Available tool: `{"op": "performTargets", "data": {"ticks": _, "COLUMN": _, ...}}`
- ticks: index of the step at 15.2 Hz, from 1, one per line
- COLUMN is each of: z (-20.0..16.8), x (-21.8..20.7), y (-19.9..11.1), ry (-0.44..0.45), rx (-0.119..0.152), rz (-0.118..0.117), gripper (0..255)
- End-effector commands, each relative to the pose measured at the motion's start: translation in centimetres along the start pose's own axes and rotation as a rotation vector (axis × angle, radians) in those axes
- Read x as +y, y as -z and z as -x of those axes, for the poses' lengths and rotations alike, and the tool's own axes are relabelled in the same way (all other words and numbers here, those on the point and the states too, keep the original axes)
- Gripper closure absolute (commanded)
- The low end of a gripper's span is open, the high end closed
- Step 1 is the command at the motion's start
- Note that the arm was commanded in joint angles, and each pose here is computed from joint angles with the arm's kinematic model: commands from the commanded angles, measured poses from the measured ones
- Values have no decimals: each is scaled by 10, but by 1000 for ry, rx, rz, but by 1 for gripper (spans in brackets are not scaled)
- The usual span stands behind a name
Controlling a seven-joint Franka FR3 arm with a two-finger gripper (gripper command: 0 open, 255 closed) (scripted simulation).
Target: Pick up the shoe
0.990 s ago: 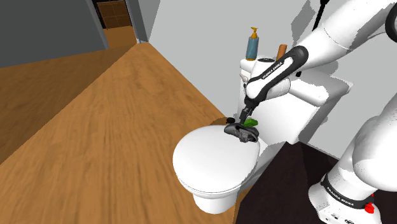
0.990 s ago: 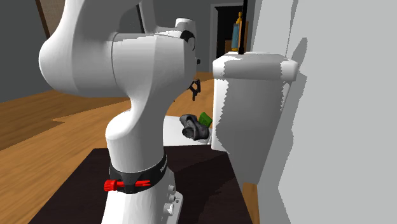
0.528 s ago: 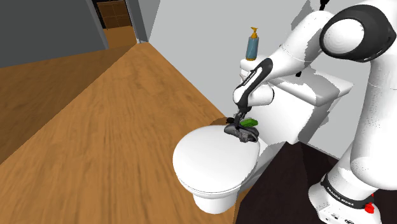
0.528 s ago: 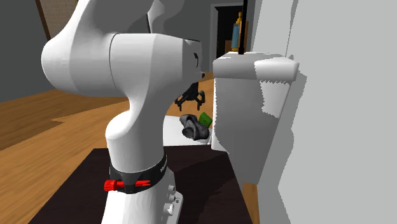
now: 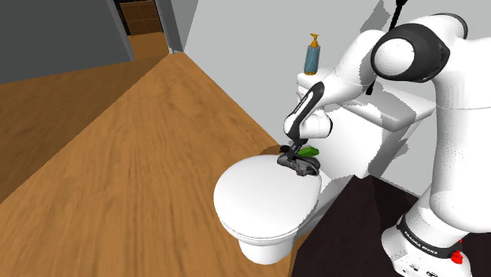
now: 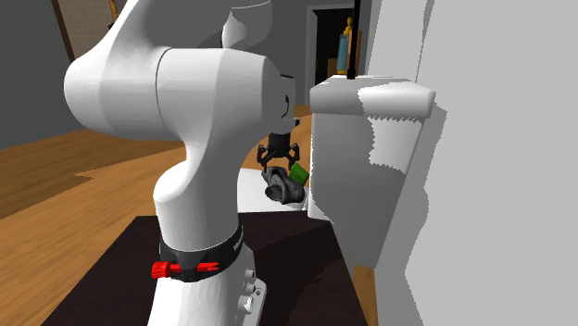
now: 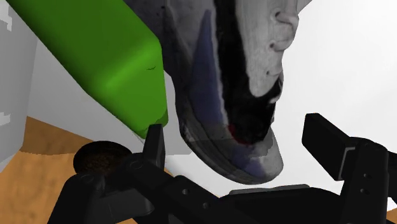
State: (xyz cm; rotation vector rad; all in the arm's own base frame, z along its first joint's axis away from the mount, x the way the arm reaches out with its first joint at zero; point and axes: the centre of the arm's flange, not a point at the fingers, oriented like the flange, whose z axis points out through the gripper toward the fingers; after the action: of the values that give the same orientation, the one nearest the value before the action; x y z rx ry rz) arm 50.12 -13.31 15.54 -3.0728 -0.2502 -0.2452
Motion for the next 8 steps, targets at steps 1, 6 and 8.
{"op": "performTargets", "data": {"ticks": 1, "z": 1, "x": 1, "y": -10, "ry": 0, "rx": 0, "rz": 0, "gripper": 0}}
{"op": "performTargets", "data": {"ticks": 6, "z": 2, "x": 1, "y": -9, "ry": 0, "rx": 1, "rz": 0, "gripper": 255}}
{"op": "performTargets", "data": {"ticks": 8, "z": 3, "x": 2, "y": -9, "ry": 0, "rx": 1, "rz": 0, "gripper": 255}}
